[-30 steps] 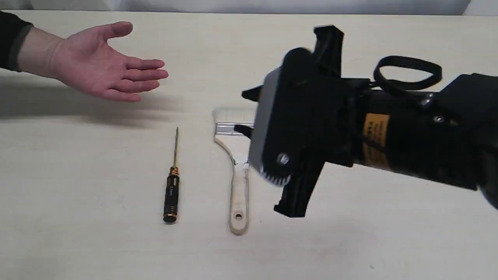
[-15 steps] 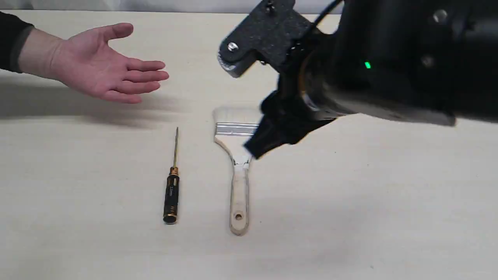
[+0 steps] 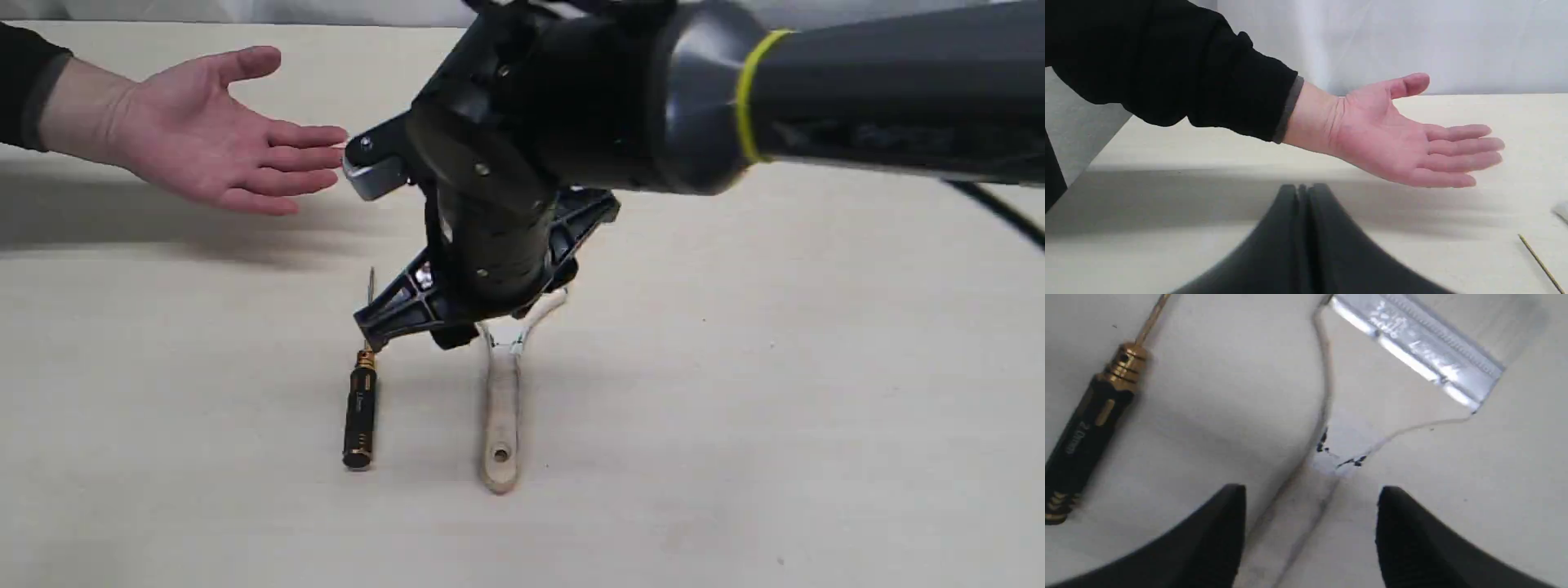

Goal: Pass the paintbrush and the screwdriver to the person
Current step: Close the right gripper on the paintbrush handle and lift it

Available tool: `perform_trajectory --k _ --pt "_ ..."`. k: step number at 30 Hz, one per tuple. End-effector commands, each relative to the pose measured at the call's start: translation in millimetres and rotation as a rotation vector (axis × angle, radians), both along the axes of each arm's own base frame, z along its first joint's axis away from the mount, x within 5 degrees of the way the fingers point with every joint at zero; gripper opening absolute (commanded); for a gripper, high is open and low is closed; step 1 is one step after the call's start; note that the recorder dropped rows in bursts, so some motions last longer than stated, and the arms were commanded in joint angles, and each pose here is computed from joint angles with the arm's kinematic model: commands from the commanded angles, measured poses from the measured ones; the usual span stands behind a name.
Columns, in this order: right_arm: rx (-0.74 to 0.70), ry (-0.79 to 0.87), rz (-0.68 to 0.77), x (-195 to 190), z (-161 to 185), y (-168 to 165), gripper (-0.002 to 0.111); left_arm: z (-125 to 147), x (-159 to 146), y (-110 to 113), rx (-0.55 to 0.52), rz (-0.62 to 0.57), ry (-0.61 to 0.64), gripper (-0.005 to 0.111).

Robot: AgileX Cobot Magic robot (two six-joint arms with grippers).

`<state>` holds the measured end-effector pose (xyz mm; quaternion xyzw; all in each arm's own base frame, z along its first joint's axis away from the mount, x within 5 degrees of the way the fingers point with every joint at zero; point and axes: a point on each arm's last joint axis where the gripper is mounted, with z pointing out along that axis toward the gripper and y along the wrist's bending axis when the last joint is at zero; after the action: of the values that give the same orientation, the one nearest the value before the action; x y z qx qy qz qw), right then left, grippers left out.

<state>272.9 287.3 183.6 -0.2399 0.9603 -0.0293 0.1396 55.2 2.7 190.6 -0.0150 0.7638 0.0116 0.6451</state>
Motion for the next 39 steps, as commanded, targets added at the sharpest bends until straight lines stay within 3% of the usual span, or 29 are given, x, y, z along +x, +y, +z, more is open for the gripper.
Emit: perform_trajectory --k 1,14,20,29,30,34,39 --pt "-0.007 0.084 -0.058 10.0 -29.8 -0.2 0.052 -0.1 0.0 -0.6 -0.006 -0.009 -0.006 0.000" --pt "0.008 0.106 -0.157 24.6 -75.4 -1.5 0.052 -0.1 0.0 -0.6 -0.006 -0.009 -0.006 0.000" --pt "0.005 0.168 -0.217 24.6 -89.0 -4.9 0.039 -0.1 0.0 -0.6 -0.006 -0.009 -0.006 0.000" --pt "-0.002 0.177 -0.211 24.3 -94.1 -4.8 0.038 -0.1 0.0 -0.5 -0.004 -0.008 -0.005 0.000" --pt "-0.005 0.178 -0.205 24.2 -95.0 -4.9 0.035 0.1 0.0 -0.6 -0.004 -0.009 -0.008 0.000" --pt "-0.020 0.125 -0.096 29.1 -93.4 -4.6 0.004 0.1 0.0 -0.6 -0.004 -0.009 -0.008 0.000" --pt "0.025 0.014 -0.051 35.4 -53.4 -3.7 0.004 0.1 0.0 -0.6 -0.004 -0.009 -0.008 0.000"
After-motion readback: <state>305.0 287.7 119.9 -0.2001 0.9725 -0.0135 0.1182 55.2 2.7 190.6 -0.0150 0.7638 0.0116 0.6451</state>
